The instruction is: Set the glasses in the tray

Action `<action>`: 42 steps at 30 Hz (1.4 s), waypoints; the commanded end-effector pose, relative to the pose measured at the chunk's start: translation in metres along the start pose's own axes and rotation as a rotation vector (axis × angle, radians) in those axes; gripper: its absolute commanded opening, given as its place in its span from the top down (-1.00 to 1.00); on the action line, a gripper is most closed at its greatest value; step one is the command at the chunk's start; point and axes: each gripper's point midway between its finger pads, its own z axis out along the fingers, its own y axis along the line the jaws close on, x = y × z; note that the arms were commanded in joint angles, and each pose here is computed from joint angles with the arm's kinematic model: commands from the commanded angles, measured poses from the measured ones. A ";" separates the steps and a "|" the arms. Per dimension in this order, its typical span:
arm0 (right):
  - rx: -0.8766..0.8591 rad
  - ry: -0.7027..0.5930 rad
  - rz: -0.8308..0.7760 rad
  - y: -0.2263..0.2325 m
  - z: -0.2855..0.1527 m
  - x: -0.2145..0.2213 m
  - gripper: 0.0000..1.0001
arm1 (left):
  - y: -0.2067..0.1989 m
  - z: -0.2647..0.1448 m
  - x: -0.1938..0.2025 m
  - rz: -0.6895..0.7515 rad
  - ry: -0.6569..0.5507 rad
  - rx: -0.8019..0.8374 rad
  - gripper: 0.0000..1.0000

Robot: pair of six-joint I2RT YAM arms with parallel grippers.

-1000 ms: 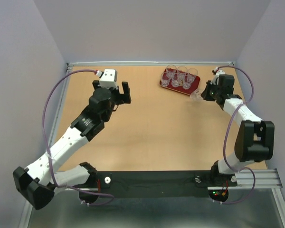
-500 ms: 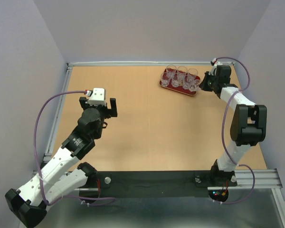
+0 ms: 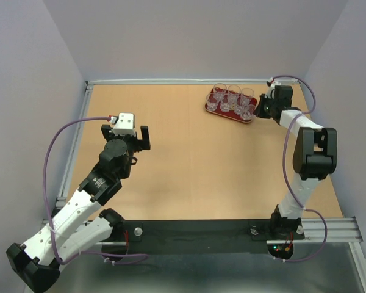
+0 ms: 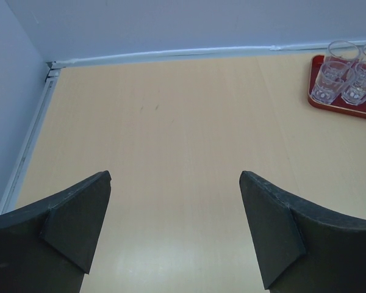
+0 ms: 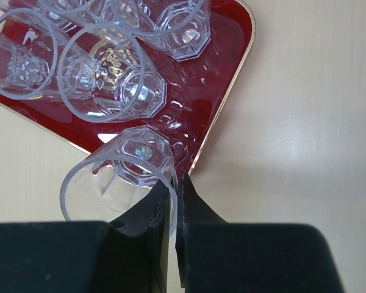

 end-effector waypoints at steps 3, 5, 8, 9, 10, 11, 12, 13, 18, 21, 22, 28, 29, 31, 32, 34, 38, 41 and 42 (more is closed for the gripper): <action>0.007 -0.092 -0.042 -0.004 0.007 -0.038 0.99 | 0.002 0.001 -0.013 -0.019 -0.046 -0.007 -0.97; 0.011 -0.090 -0.047 -0.006 0.010 -0.037 0.98 | 0.003 0.001 -0.013 -0.020 -0.047 -0.008 -0.97; 0.017 -0.086 -0.054 -0.008 0.013 -0.037 0.84 | 0.002 0.001 -0.012 -0.018 -0.045 -0.005 -0.97; 0.019 -0.084 -0.055 -0.009 0.014 -0.036 0.81 | 0.002 0.001 -0.012 -0.018 -0.045 -0.004 -0.97; 0.021 -0.085 -0.058 -0.009 0.015 -0.036 0.80 | 0.002 0.001 -0.013 -0.019 -0.046 -0.004 -0.97; 0.021 -0.084 -0.059 -0.009 0.015 -0.037 0.74 | 0.002 0.001 -0.012 -0.018 -0.044 -0.004 -0.97; 0.017 -0.082 -0.060 -0.008 0.016 -0.036 0.68 | 0.002 0.001 -0.012 -0.018 -0.044 -0.002 -0.97; 0.013 -0.084 -0.060 -0.008 0.015 -0.037 0.55 | 0.001 0.001 -0.012 -0.018 -0.044 -0.001 -0.97; 0.004 -0.081 -0.063 -0.006 0.016 -0.037 0.32 | 0.001 0.001 -0.013 -0.019 -0.046 -0.001 -0.97; -0.010 -0.087 -0.065 -0.003 0.012 -0.041 0.19 | 0.002 0.001 -0.013 -0.019 -0.046 -0.004 -0.97; -0.011 -0.096 -0.069 -0.001 0.009 -0.045 0.19 | 0.002 0.001 -0.013 -0.020 -0.047 -0.004 -0.97; 0.003 -0.182 -0.105 0.007 -0.022 -0.078 -0.03 | 0.004 -0.001 -0.016 -0.028 -0.057 -0.006 -0.97; 0.002 -0.193 -0.113 0.008 -0.026 -0.082 -0.10 | 0.004 -0.001 -0.016 -0.028 -0.057 -0.005 -0.97; -0.003 -0.221 -0.120 0.013 -0.040 -0.091 -0.19 | 0.004 -0.001 -0.016 -0.029 -0.059 -0.005 -0.97; -0.006 -0.220 -0.121 0.014 -0.043 -0.089 -0.21 | 0.004 -0.002 -0.017 -0.031 -0.060 -0.006 -0.97; -0.014 -0.250 -0.131 0.021 -0.058 -0.097 -0.22 | 0.005 -0.002 -0.017 -0.033 -0.062 -0.011 -0.97; -0.032 -0.278 -0.152 0.030 -0.084 -0.097 -0.32 | 0.008 -0.004 -0.019 -0.042 -0.071 -0.018 -0.97; -0.030 -0.301 -0.159 0.035 -0.106 -0.093 -0.43 | 0.009 -0.005 -0.020 -0.047 -0.075 -0.021 -0.97; -0.023 -0.309 -0.189 0.035 -0.113 -0.092 -0.44 | 0.009 -0.005 -0.020 -0.051 -0.077 -0.024 -0.97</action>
